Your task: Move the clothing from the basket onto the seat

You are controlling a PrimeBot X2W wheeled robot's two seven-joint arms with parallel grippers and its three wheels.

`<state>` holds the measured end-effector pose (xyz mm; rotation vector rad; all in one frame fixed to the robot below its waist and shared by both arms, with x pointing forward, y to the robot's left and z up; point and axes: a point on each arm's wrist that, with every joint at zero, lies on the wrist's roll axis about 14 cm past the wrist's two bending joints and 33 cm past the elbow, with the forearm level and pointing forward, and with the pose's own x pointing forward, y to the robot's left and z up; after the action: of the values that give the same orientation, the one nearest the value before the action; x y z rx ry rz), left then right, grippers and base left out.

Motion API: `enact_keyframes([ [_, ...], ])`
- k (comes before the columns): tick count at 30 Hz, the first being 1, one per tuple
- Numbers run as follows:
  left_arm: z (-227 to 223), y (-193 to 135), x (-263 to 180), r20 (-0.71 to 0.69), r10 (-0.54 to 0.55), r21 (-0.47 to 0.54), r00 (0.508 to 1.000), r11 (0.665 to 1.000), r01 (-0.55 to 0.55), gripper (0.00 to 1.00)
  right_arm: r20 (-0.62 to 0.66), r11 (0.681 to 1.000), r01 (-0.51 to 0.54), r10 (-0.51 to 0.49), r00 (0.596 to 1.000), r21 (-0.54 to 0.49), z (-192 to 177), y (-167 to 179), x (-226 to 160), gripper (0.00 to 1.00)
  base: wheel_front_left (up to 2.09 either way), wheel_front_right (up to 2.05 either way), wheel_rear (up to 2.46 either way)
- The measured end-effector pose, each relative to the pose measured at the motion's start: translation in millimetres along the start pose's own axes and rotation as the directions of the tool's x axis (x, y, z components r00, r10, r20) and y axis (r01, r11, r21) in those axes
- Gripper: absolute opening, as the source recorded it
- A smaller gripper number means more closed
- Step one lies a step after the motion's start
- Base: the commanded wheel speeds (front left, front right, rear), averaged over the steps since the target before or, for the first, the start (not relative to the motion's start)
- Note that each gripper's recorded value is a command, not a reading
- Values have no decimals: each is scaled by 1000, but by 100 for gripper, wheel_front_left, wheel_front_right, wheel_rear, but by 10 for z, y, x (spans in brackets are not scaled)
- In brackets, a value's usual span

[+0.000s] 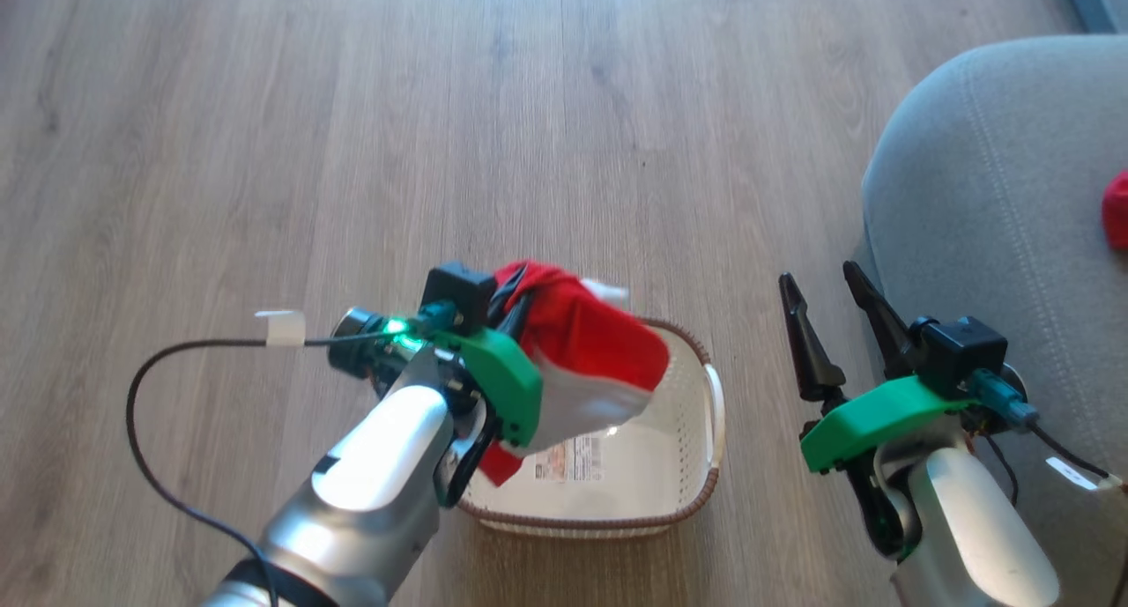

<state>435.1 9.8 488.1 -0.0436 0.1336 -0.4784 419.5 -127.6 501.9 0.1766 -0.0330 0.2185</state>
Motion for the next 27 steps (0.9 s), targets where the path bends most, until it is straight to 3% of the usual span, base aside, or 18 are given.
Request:
enact_keyframes([
  [6,712,-123,31,201,-34,10,979,999,33,0,-4,1000,4,-4,1000,5,-14,20,-106,100,0,0,0],
  [14,1554,-362,-36,424,-122,65,897,992,104,0,-8,1000,4,-4,1000,7,-26,27,-126,100,0,0,0],
  [27,1757,-480,-80,482,-159,85,862,987,134,0,-4,1000,5,-5,1000,11,-19,24,-124,100,0,0,0],
])
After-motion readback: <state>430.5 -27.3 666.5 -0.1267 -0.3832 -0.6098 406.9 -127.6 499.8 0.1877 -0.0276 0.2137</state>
